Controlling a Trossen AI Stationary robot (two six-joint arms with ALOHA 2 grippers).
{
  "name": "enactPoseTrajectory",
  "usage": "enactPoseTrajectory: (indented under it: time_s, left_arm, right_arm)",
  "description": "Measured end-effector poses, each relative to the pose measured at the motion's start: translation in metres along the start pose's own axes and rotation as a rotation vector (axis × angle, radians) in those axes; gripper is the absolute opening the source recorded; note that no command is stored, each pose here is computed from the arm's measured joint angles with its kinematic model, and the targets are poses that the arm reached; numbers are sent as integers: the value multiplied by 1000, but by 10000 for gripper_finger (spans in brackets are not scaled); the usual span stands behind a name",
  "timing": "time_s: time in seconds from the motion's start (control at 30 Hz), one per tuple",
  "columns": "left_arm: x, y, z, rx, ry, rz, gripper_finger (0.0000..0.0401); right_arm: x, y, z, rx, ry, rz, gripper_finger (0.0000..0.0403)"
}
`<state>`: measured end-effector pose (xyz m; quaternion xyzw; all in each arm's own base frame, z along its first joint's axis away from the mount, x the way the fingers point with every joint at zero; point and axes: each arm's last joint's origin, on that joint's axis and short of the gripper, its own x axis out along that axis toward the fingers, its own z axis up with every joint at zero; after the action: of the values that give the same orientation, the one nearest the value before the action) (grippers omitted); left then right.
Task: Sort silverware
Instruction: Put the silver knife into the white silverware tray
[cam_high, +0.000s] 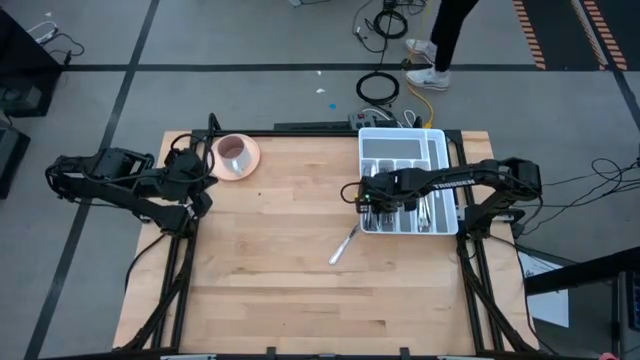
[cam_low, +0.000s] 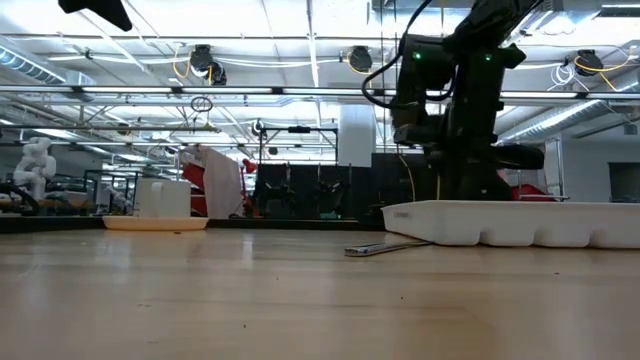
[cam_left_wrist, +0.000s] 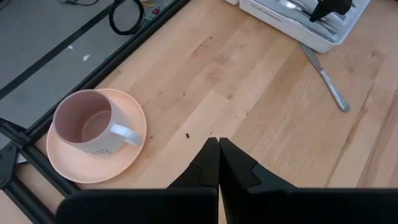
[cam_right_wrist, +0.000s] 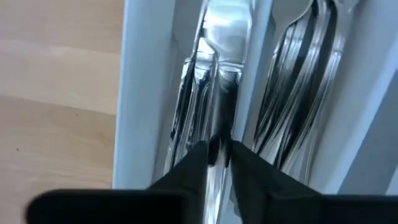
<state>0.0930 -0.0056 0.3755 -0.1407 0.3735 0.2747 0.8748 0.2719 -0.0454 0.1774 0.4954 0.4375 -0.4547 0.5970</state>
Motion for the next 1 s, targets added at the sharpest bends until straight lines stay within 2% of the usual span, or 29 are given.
enactPoseTrajectory:
  time_s: [0.17, 0.3, 0.47, 0.6, 0.67, 0.73, 0.87, 1.0]
  left_arm:
    - [0, 0, 0, 0, -1, 0, 0]
    - [0, 0, 0, -2, -3, -2, 0]
    - [0, -1, 1, -5, -7, -4, 0]
    - [0, 0, 1, -5, -14, 2, 0]
    - [0, 0, 1, -5, -28, 17, 0]
    - [0, 0, 2, -6, -46, 37, 0]
    - [0, 1, 2, -8, -56, 46, 0]
    - [1, 0, 3, -7, -53, 49, 0]
  right_arm:
    - [0, 1, 0, -33, 0, 14, 119]
    - [0, 3, 0, -78, -5, 30, 157]
    - [-26, 17, 6, -312, -56, 132, 165]
    - [-66, 41, 7, -676, -108, 293, 158]
    - [-82, 54, 1, -931, -137, 358, 157]
    - [-89, 63, -8, -1192, -162, 359, 156]
    - [-78, 76, -27, -1618, -149, 306, 156]
    - [-60, 83, -37, -1881, -94, 326, 156]
